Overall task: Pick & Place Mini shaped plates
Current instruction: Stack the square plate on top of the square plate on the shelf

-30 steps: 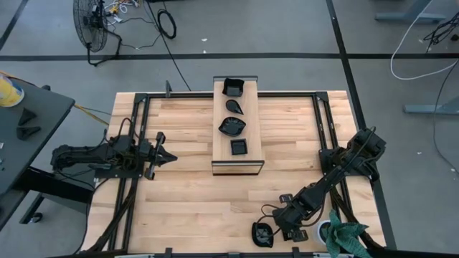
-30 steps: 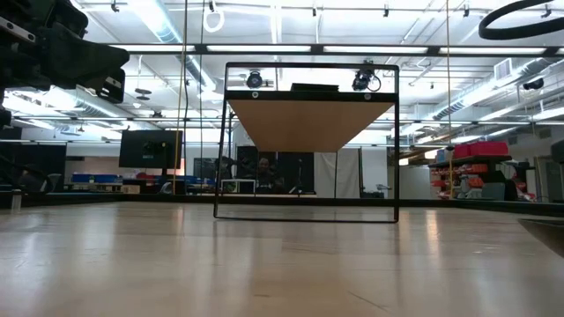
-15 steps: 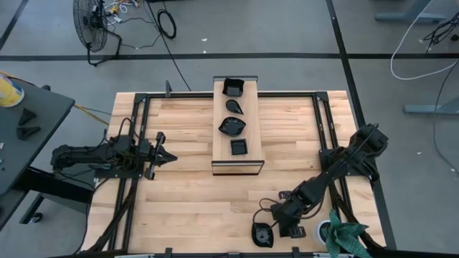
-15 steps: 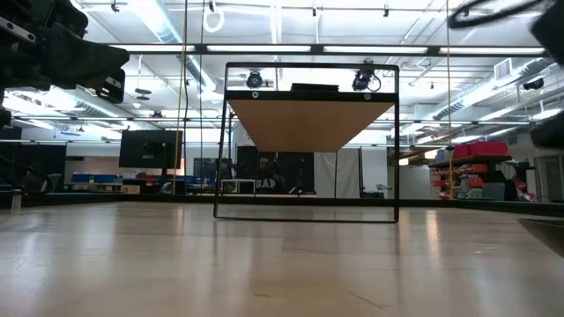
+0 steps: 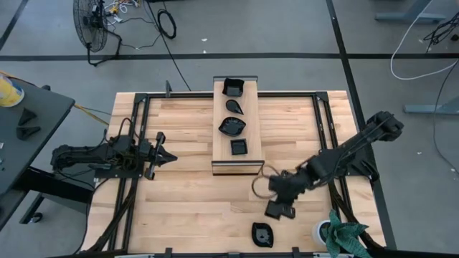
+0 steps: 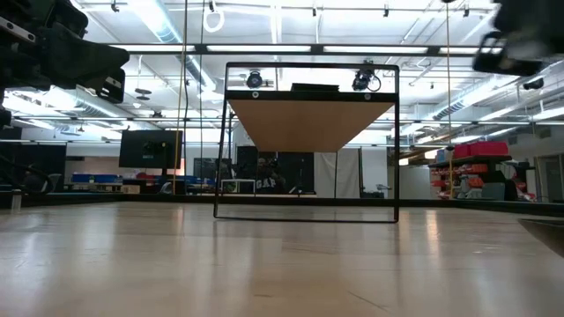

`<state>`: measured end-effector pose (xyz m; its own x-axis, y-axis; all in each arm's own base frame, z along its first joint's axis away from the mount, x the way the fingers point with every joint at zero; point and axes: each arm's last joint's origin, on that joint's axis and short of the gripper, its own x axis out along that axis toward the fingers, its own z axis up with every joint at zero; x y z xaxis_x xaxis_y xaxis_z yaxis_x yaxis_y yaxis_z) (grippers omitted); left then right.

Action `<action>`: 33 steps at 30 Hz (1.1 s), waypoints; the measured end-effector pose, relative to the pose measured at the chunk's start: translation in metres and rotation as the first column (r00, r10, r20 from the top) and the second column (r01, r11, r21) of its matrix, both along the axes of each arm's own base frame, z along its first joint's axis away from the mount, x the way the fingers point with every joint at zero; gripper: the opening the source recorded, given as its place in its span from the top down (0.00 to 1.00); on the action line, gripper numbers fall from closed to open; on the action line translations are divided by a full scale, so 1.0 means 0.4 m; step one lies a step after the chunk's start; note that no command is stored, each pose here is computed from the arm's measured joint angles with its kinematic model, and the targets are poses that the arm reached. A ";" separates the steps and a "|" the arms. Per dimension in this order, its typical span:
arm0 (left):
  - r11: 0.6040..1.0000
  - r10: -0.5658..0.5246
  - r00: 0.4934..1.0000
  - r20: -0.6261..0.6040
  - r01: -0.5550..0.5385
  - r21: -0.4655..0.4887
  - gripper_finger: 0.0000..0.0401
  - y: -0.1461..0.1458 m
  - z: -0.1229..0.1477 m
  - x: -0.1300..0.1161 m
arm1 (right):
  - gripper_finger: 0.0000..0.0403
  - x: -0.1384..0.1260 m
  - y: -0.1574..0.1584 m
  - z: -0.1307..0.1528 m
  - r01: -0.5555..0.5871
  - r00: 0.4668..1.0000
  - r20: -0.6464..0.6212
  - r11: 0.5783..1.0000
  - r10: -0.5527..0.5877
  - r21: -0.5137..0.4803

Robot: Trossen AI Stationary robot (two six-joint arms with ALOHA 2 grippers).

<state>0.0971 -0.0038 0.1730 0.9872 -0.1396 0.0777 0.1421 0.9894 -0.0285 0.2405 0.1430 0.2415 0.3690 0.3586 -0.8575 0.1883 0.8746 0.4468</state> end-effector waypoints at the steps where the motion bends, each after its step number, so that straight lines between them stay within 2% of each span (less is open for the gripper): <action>1: 1.000 0.000 1.000 0.000 0.000 0.000 0.95 0.000 0.000 0.000 | 1.00 0.001 -0.016 0.011 0.021 1.000 0.015 1.000 -0.021 0.003; 5: 1.000 0.000 1.000 0.000 0.000 0.000 0.95 0.000 0.000 0.000 | 1.00 -0.003 -0.081 0.047 0.061 0.996 0.059 0.998 -0.060 -0.016; 9: 1.000 0.000 1.000 0.000 0.000 0.000 0.95 0.000 0.000 0.000 | 1.00 -0.018 -0.150 0.054 0.089 0.991 0.104 0.990 -0.078 -0.106; 11: 1.000 0.000 1.000 0.000 0.000 0.000 0.95 0.000 0.000 0.000 | 1.00 -0.020 -0.185 0.051 0.131 0.988 0.100 0.981 -0.118 -0.141; 13: 1.000 0.000 1.000 0.000 0.000 0.000 0.95 0.000 0.000 0.000 | 1.00 -0.017 -0.223 0.061 0.192 0.977 0.120 0.972 -0.176 -0.136; 16: 1.000 0.000 1.000 0.000 0.000 0.000 0.95 0.000 0.000 0.000 | 1.00 -0.020 -0.274 0.080 0.314 0.944 0.122 0.947 -0.305 -0.066; 18: 1.000 0.000 1.000 0.000 0.000 0.000 0.95 0.000 0.000 0.000 | 1.00 -0.018 -0.293 0.101 0.356 0.927 0.125 0.935 -0.353 -0.003; 26: 1.000 0.000 1.000 0.000 0.000 0.000 0.95 0.000 0.000 0.000 | 1.00 -0.010 -0.307 0.177 0.360 0.912 0.142 0.918 -0.384 0.169; 30: 1.000 0.000 1.000 0.000 0.000 0.000 0.95 0.000 0.000 0.000 | 1.00 0.001 -0.308 0.216 0.436 0.869 0.128 0.862 -0.478 0.258; 33: 1.000 0.000 1.000 0.000 0.000 0.000 0.95 0.000 0.000 0.000 | 1.00 0.019 -0.315 0.251 0.529 0.798 0.129 0.786 -0.589 0.320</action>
